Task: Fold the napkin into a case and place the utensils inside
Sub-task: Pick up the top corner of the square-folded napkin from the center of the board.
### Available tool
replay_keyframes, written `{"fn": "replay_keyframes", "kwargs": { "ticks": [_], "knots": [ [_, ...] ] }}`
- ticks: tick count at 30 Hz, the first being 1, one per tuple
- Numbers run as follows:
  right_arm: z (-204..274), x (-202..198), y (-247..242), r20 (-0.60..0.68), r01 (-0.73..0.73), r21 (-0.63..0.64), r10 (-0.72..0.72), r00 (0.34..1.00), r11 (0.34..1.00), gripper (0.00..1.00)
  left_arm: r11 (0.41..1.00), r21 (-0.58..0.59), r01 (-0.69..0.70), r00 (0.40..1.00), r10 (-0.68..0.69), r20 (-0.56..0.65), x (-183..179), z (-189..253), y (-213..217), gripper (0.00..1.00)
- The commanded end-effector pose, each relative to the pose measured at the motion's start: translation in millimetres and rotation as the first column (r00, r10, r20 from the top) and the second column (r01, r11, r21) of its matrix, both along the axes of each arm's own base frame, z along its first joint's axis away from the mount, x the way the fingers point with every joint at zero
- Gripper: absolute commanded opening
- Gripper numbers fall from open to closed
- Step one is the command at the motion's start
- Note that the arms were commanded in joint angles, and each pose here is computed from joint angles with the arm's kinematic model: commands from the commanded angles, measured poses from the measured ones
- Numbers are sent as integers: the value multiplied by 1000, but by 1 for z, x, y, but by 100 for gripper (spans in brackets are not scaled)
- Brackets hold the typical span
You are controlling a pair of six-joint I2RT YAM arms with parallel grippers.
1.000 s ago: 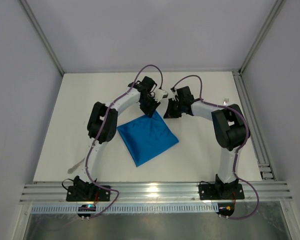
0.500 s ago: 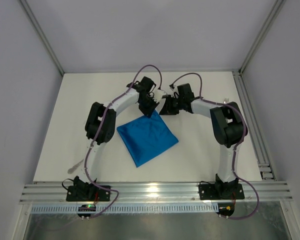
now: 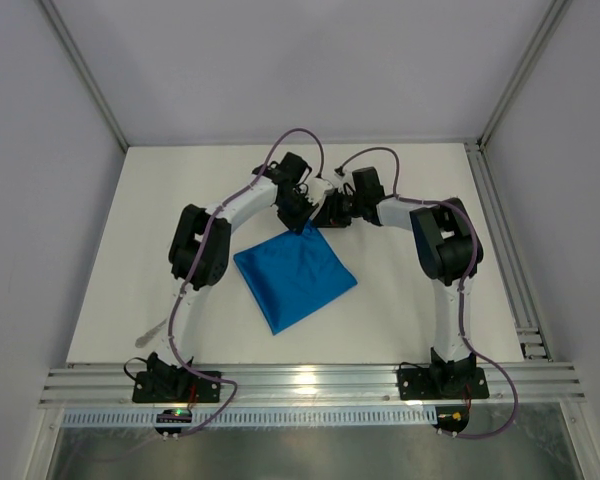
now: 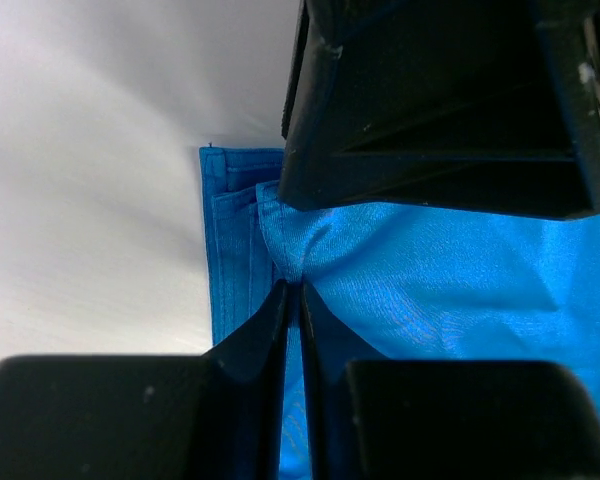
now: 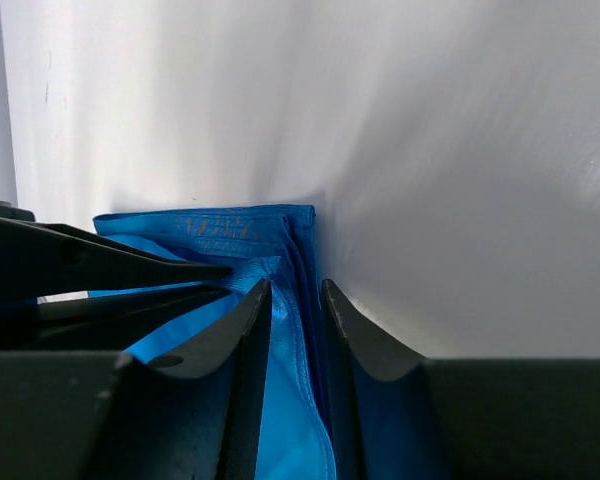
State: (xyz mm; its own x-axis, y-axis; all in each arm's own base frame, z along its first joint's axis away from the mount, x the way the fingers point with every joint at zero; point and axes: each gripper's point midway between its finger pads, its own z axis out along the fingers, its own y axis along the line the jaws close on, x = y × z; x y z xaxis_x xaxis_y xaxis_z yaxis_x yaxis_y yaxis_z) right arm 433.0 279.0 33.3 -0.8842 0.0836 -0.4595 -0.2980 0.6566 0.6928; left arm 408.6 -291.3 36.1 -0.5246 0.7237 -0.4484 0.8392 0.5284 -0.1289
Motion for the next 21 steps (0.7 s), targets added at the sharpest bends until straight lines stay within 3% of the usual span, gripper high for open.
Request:
{"fn": "replay_keyframes", "kwargs": {
  "ticks": [1, 16, 21],
  "knots": [
    [17, 4, 9, 55, -26, 58, 23, 998, 998, 30, 999, -46, 26, 998, -23, 60, 4, 28, -6, 9],
    [3, -1, 11, 6, -31, 71, 30, 1000, 997, 22, 998, -55, 22, 998, -18, 67, 5, 31, -7, 6],
    [5, -3, 7, 20, -24, 61, 23, 1000, 998, 27, 997, -70, 31, 997, -26, 71, 2, 39, -7, 5]
  ]
}}
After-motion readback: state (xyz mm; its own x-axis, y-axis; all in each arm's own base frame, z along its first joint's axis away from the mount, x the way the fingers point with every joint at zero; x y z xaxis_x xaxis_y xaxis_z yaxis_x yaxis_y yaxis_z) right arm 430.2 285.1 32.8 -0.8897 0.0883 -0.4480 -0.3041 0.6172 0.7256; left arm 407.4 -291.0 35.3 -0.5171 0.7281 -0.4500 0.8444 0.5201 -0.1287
